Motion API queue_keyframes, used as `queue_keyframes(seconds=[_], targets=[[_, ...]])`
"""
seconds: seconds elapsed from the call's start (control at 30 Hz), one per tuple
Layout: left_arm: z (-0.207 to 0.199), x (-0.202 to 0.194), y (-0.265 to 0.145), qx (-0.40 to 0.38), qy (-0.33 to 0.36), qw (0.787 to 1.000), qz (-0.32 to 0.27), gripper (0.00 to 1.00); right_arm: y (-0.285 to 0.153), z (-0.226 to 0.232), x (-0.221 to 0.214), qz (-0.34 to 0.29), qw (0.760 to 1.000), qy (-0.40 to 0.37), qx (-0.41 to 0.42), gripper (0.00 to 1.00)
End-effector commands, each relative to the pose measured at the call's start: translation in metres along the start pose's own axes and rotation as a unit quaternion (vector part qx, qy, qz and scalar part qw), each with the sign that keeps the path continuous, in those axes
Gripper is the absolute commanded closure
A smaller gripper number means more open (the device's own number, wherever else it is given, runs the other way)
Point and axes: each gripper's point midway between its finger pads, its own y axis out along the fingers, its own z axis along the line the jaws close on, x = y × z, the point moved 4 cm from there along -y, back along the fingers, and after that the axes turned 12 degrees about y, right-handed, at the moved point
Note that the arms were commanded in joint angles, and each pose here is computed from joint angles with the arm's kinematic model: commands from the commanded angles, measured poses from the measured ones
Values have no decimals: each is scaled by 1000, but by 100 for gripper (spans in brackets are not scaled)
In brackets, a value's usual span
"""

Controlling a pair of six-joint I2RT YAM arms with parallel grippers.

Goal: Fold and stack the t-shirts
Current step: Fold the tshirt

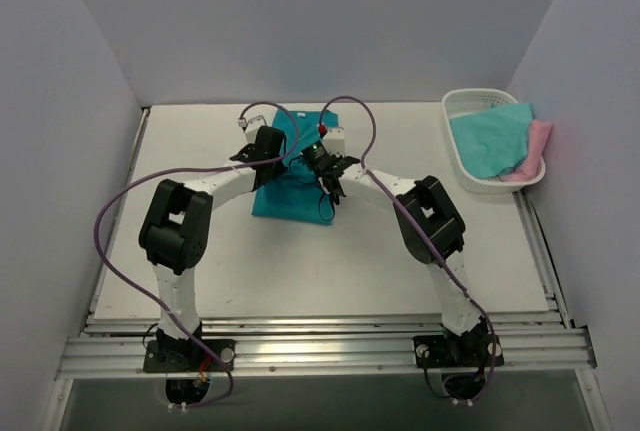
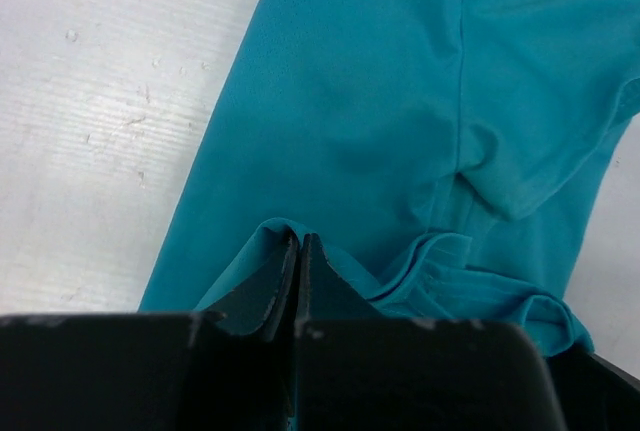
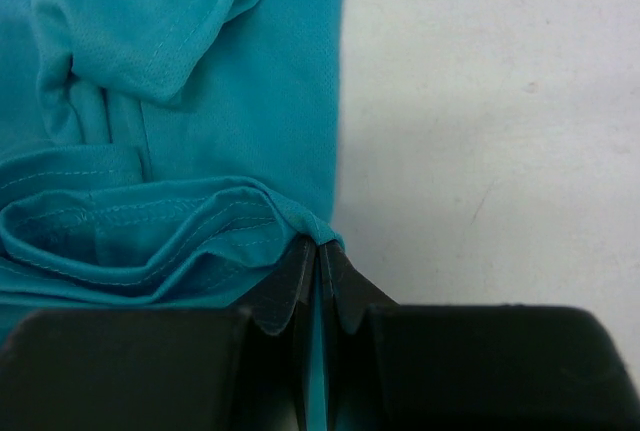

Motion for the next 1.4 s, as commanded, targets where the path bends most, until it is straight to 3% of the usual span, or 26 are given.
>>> queue_keyframes(seconds=[0.0, 0.17, 0.2, 0.23, 0.3, 0.33, 0.37, 0.43, 0.47, 0.5, 0.63, 0.77, 0.8, 0.87, 1.03, 1.2, 1.37], targets=[[-9, 27, 15, -30, -12, 999, -29, 98, 10, 7, 17, -11, 1000, 14, 8, 100], [-8, 25, 35, -30, -12, 999, -22, 98, 28, 10, 20, -7, 1000, 23, 14, 100], [-10, 26, 38, -31, -13, 999, -23, 98, 29, 10, 22, -7, 999, 28, 16, 90], [-9, 28, 39, -33, -14, 999, -23, 98, 29, 13, 27, -14, 999, 34, 23, 61], [-11, 33, 39, -41, -15, 999, -28, 94, 27, 14, 36, -27, 999, 39, 24, 37], [-12, 38, 37, -43, -18, 998, -33, 80, 20, 18, 50, -44, 998, 45, 27, 24], [-11, 46, 34, -46, -21, 998, -44, 69, 16, 19, 59, -55, 997, 47, 27, 18], [-10, 68, 20, -50, -24, 996, -68, 44, 2, 18, 85, -81, 995, 50, 26, 15], [-8, 88, 7, -53, -29, 994, -89, 10, -8, 20, 105, -102, 993, 58, 26, 15], [-6, 99, -1, -52, -31, 993, -100, 3, -16, 19, 117, -113, 991, 64, 27, 14], [9, 155, -48, -46, -38, 987, -151, 6, -64, 8, 168, -163, 982, 88, 37, 14], [28, 174, -93, -36, -50, 982, -181, 6, -91, -11, 162, -163, 979, 108, 47, 14], [34, 167, -103, -35, -51, 982, -180, 6, -84, -22, 136, -138, 985, 99, 41, 14], [37, 159, -109, -46, -55, 980, -185, 6, -101, -30, 129, -138, 982, 116, 63, 14], [57, 110, -103, -19, -50, 989, -139, 6, -119, -51, 67, -99, 979, 139, 110, 14], [74, 54, -95, -9, -67, 992, -103, 6, -145, -37, 9, -63, 974, 133, 170, 14], [84, -2, -76, -3, -73, 996, -53, 6, -139, -26, -32, -3, 965, 141, 220, 14]])
